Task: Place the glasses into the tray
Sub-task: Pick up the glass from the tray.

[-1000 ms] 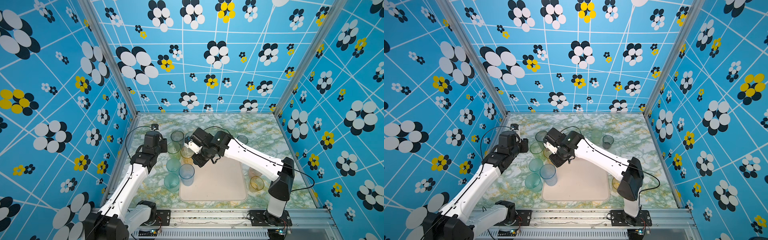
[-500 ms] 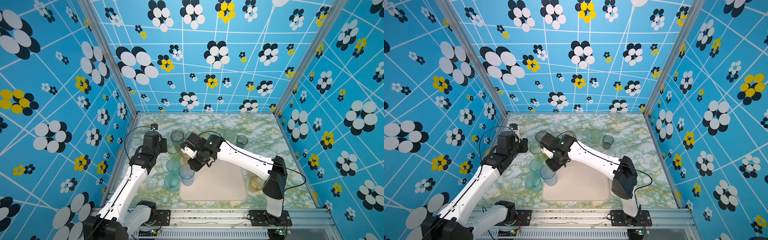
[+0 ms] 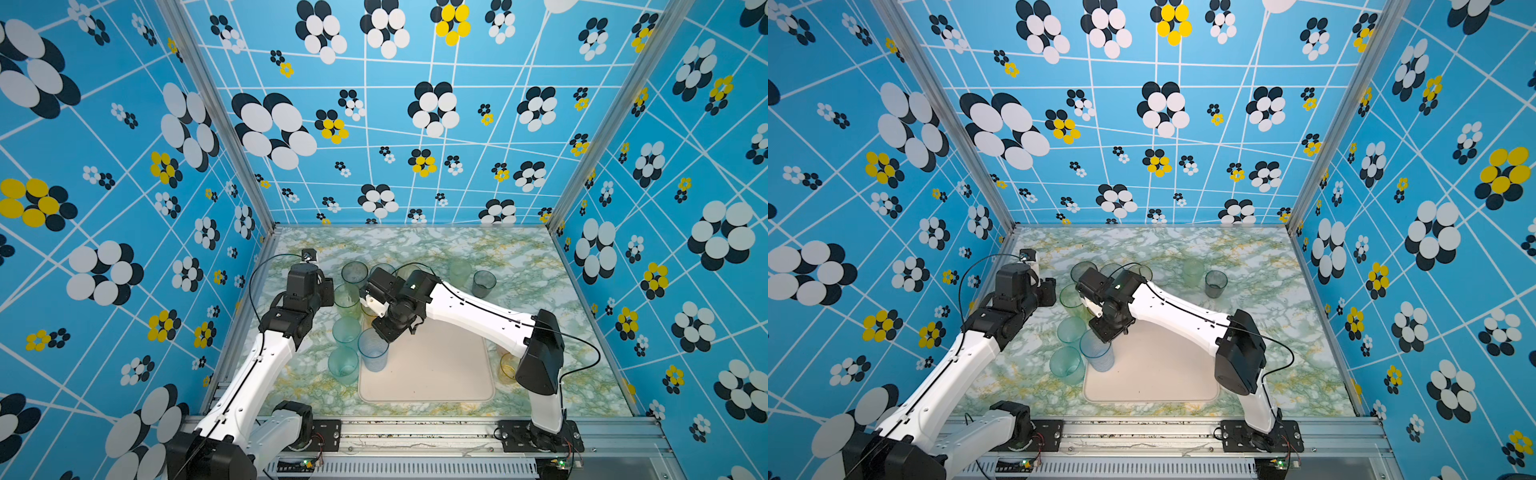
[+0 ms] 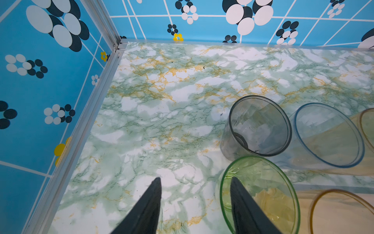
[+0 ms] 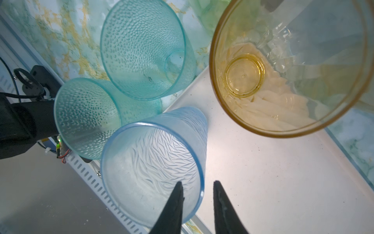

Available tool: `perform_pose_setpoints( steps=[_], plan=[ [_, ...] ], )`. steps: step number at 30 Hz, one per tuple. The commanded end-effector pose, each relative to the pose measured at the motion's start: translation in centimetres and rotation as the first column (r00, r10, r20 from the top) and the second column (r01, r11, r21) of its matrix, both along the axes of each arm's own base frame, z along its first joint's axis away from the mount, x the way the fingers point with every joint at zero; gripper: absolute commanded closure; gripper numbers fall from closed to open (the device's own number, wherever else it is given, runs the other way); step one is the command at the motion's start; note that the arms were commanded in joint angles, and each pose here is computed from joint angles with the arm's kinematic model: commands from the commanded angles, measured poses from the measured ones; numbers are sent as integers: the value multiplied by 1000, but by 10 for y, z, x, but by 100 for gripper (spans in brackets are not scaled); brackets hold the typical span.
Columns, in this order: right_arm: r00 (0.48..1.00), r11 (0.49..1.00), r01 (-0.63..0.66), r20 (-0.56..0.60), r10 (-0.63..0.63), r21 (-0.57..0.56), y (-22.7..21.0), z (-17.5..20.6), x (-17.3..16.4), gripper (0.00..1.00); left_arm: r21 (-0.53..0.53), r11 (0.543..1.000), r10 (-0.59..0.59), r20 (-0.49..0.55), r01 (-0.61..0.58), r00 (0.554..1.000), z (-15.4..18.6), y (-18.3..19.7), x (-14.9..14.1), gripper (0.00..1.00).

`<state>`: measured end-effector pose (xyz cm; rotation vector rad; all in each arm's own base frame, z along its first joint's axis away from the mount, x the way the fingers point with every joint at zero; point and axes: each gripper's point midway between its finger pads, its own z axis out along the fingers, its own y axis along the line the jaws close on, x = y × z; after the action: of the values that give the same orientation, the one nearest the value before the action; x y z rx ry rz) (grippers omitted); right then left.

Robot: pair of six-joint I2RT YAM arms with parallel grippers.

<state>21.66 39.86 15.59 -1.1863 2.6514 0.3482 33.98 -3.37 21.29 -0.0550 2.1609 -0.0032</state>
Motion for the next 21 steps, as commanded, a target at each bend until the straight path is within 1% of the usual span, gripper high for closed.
perform_pose_setpoints(
  steps=[1,12,17,21],
  plan=[
    [1000,1000,6,18,-6,-29,-1,1,4,73,11,1000,-8,8,8,1000,0,-1,-3,44],
    [1000,998,-2,31,4,-70,-2,-4,8,87,14,1000,-5,8,5,1000,0,1,-1,45],
    [1000,997,-8,23,10,-77,-3,-5,6,88,12,1000,-6,7,6,1000,-1,1,-1,44],
    [999,997,-7,38,10,-74,-3,-2,7,93,11,1000,-6,7,6,1000,-1,1,-1,44]
  ],
)
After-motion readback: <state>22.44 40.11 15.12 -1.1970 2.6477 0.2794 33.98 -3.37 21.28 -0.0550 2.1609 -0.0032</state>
